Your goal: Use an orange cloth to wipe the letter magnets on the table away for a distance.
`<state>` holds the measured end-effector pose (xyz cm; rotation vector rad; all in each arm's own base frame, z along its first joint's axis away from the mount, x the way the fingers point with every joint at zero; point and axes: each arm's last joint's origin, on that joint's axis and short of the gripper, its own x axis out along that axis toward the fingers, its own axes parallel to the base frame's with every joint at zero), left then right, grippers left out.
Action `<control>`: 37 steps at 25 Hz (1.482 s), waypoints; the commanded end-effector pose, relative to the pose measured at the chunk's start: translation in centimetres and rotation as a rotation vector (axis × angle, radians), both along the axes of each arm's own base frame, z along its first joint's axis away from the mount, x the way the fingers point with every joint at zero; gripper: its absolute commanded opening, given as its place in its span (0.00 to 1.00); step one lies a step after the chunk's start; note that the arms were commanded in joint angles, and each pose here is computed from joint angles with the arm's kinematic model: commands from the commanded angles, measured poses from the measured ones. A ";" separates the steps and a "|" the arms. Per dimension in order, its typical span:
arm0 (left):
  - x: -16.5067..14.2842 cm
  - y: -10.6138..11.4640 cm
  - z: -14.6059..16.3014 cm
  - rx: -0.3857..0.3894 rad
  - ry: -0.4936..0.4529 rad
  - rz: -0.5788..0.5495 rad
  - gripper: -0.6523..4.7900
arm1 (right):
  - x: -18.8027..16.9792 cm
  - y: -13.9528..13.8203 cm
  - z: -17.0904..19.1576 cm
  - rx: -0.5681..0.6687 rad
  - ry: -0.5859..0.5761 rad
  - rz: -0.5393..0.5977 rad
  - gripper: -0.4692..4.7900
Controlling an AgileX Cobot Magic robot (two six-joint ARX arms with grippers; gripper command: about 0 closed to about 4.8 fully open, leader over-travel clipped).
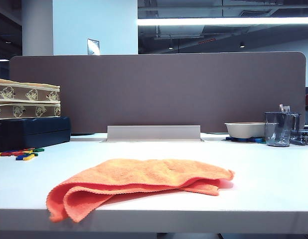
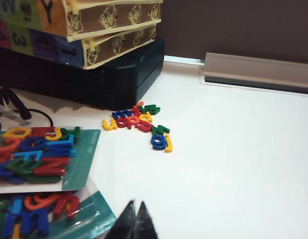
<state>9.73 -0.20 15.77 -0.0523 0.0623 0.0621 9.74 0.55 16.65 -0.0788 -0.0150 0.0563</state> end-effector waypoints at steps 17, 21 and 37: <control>0.0 -0.3 0.2 0.076 -0.007 -0.110 0.11 | 0.0 0.0 -0.1 0.002 -0.006 -0.001 0.08; 0.0 -0.3 -0.1 0.047 0.016 -0.108 0.11 | 0.0 0.0 -0.1 0.002 -0.006 -0.001 0.08; 0.0 -0.3 -0.1 0.047 0.024 -0.108 0.11 | 0.0 0.0 -0.1 0.002 -0.006 -0.001 0.08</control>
